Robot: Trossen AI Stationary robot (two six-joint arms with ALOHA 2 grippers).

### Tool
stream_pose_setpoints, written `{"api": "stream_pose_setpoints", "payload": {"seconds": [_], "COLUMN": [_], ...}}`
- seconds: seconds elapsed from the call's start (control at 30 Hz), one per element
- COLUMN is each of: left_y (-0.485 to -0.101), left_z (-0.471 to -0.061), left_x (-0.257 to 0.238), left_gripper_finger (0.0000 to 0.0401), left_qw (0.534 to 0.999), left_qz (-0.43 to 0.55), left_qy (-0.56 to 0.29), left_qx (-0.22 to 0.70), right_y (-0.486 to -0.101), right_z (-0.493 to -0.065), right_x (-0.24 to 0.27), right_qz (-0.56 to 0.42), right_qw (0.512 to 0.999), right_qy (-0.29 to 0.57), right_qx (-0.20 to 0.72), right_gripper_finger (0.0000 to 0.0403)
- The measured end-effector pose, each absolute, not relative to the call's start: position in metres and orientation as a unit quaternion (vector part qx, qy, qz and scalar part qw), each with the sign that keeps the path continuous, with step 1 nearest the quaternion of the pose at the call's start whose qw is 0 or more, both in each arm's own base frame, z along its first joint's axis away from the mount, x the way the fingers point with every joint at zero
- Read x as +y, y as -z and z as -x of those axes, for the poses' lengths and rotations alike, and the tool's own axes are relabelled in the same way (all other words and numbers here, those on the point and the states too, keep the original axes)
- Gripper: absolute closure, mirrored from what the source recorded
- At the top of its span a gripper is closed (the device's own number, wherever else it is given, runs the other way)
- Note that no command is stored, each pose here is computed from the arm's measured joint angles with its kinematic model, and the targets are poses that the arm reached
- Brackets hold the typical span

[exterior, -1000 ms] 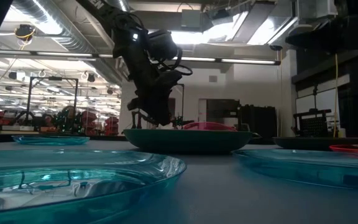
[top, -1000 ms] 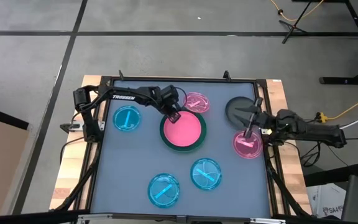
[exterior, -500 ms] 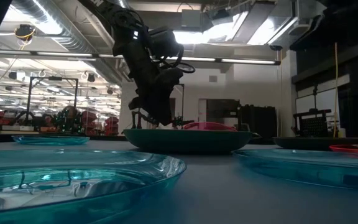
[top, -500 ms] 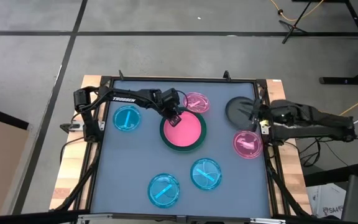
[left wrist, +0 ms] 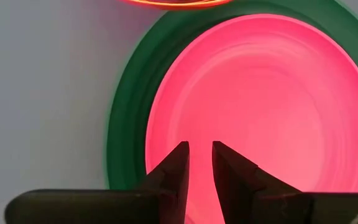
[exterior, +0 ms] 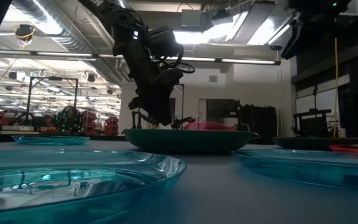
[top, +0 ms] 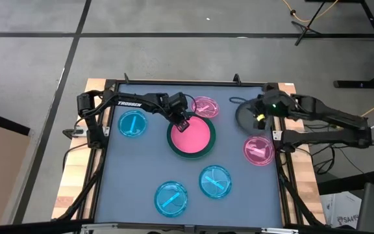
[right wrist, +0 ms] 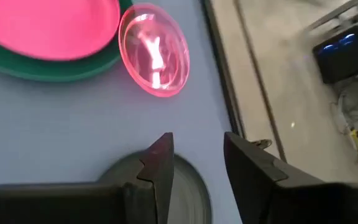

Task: Stack plastic plates
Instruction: Stack the black plate on top of the pink plate

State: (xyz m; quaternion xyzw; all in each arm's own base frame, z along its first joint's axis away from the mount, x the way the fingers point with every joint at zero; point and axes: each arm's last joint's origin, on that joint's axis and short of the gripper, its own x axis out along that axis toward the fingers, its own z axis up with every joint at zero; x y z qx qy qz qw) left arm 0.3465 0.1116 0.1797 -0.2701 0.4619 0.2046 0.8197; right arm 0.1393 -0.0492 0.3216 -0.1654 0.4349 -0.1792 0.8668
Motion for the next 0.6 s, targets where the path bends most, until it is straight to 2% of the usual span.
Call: {"api": "stream_pose_setpoints", "payload": {"seconds": [0.27, 0.6], "left_y": [-0.180, -0.180], "left_z": [-0.346, -0.346], "left_x": [0.112, 0.112], "left_gripper_finger": [0.0338, 0.0338], "left_qw": [0.820, 0.820], "left_qz": [0.269, 0.269], "left_qy": [-0.205, -0.206], "left_qx": [0.462, 0.462], "right_y": [-0.302, -0.262], "right_z": [-0.152, -0.144], "right_x": [-0.099, -0.167], "right_qz": [0.114, 0.050], "right_qw": [0.845, 0.800], "right_qy": [0.149, 0.135], "right_qx": [0.500, 0.583], "right_gripper_finger": [0.0269, 0.0269]}}
